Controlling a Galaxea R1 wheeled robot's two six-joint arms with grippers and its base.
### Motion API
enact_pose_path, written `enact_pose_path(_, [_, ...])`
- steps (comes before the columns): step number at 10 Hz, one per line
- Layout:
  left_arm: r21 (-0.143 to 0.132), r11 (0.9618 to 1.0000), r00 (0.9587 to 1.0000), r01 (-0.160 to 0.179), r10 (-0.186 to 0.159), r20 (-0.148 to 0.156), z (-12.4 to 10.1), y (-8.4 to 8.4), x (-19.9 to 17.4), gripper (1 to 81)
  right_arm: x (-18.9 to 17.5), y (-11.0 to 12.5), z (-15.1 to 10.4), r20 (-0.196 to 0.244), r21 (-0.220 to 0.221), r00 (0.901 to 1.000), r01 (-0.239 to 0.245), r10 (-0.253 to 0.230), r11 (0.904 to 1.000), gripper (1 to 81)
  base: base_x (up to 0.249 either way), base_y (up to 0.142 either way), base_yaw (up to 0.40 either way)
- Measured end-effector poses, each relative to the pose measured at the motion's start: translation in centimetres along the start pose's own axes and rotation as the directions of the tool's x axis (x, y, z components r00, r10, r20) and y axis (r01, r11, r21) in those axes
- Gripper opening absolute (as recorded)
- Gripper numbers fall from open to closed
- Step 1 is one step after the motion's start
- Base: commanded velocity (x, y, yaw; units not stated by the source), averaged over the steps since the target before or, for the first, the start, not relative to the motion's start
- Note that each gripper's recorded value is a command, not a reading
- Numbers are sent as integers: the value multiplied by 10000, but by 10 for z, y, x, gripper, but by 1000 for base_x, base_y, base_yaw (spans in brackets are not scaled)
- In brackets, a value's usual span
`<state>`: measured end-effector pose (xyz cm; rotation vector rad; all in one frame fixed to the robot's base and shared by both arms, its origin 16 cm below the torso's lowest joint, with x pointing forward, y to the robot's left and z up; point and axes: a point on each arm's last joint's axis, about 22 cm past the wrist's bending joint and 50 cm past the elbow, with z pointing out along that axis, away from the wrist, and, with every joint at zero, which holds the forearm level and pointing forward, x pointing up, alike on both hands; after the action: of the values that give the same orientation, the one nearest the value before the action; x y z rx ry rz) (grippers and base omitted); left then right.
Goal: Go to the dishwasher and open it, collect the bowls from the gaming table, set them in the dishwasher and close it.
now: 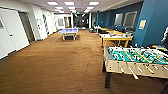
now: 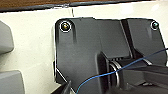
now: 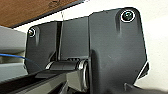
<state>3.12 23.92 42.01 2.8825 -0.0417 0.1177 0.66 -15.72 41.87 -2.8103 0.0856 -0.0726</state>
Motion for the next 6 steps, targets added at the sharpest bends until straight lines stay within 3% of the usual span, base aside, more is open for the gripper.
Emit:
enact_pose_path(3, [-7, 10000, 9998, 32, -32, 211, 0, 1, -15, 811, -14, 1, -1, 154, -11, 9999, -44, 45, 10000, 811, 90, 0, 0])
enact_pose_path(5, [5, 10000, 10000, -10, 10, -69, 0, 0, 1, 811, 3, -4, 1, -135, 85, 9999, 7, -6, 10000, 811, 99, 0, 0])
enact_pose_path(6, [21, 10000, 10000, 6, -6, 10, -1, -2, -5, 811, -3, -8, 1, -55, 157, 10000, -19, 20, 9999, 811, 103, 0, 0])
